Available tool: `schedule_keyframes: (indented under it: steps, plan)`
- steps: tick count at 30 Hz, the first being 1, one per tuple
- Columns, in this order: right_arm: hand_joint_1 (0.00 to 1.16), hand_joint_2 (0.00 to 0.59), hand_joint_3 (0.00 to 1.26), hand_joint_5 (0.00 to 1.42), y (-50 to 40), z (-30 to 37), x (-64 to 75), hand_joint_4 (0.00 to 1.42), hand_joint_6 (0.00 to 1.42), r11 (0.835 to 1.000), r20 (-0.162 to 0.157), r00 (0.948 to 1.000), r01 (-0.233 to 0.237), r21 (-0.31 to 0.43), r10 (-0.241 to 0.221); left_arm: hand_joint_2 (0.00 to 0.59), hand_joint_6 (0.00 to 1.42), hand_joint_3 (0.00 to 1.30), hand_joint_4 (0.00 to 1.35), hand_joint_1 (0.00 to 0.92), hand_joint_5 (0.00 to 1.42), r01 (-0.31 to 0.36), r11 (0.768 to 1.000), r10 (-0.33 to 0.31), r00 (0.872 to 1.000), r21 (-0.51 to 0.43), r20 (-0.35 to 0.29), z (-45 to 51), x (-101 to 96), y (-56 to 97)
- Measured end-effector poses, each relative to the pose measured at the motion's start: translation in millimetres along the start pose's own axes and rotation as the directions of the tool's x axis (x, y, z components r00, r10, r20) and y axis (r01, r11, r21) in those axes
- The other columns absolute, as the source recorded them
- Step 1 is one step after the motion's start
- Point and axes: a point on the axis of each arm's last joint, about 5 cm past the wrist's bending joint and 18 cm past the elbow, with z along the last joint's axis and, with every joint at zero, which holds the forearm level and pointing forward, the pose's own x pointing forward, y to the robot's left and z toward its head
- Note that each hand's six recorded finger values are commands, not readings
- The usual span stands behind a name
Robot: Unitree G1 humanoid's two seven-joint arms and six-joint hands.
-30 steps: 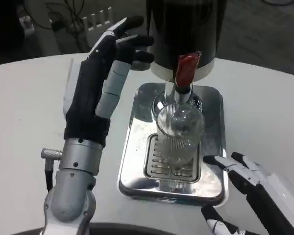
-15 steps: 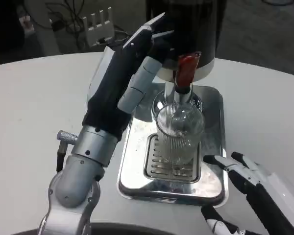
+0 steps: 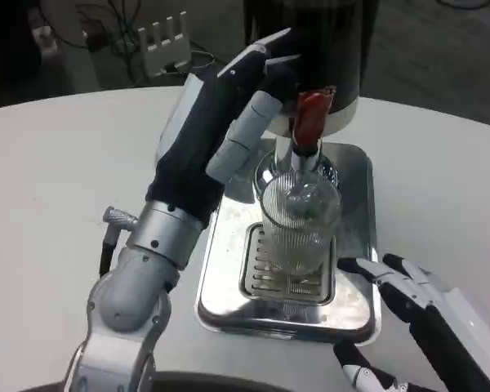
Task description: Grasp the cup under the faucet to collect the drink, then remove the cup.
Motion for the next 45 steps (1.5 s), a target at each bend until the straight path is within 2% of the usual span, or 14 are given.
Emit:
schedule_keyframes:
  steps: [19, 25, 33, 39, 45]
  plan:
    - [0.54, 0.456, 0.17, 0.03, 0.2, -0.8, 2.2, 0.13, 0.00, 1.000, 0.003, 1.0000, 0.003, 0.000, -0.003, 0.083, 0.46, 0.28, 0.33, 0.015, 0.45, 0.098, 0.995, -0.098, 0.994, -0.014, -0.045, -8.9, 7.4, -10.3]
    - [0.54, 0.456, 0.17, 0.03, 0.4, -1.0, 2.5, 0.13, 0.00, 1.000, 0.003, 1.0000, 0.005, 0.000, -0.005, 0.083, 0.46, 0.30, 0.33, 0.010, 0.44, 0.119, 0.993, -0.119, 0.993, -0.006, -0.026, -7.5, 10.4, -12.2]
    - [0.54, 0.456, 0.17, 0.03, 0.0, -0.8, 3.3, 0.13, 0.00, 1.000, 0.007, 0.9999, 0.009, 0.000, -0.009, 0.089, 0.46, 0.33, 0.34, 0.009, 0.44, 0.133, 0.991, -0.132, 0.991, 0.023, -0.016, -7.3, 10.4, -13.6]
    - [0.54, 0.456, 0.17, 0.03, 0.8, -0.9, 2.4, 0.13, 0.00, 1.000, 0.003, 0.9999, 0.014, 0.004, -0.014, 0.092, 0.46, 0.33, 0.34, 0.011, 0.45, 0.142, 0.989, -0.141, 0.990, 0.051, -0.026, -8.4, 7.7, -8.3]
    - [0.54, 0.456, 0.17, 0.03, 1.3, -1.1, 1.2, 0.13, 0.00, 1.000, -0.002, 0.9999, 0.014, 0.007, -0.014, 0.093, 0.46, 0.33, 0.34, 0.011, 0.46, 0.162, 0.980, -0.161, 0.987, 0.114, -0.021, -7.9, 4.2, -5.9]
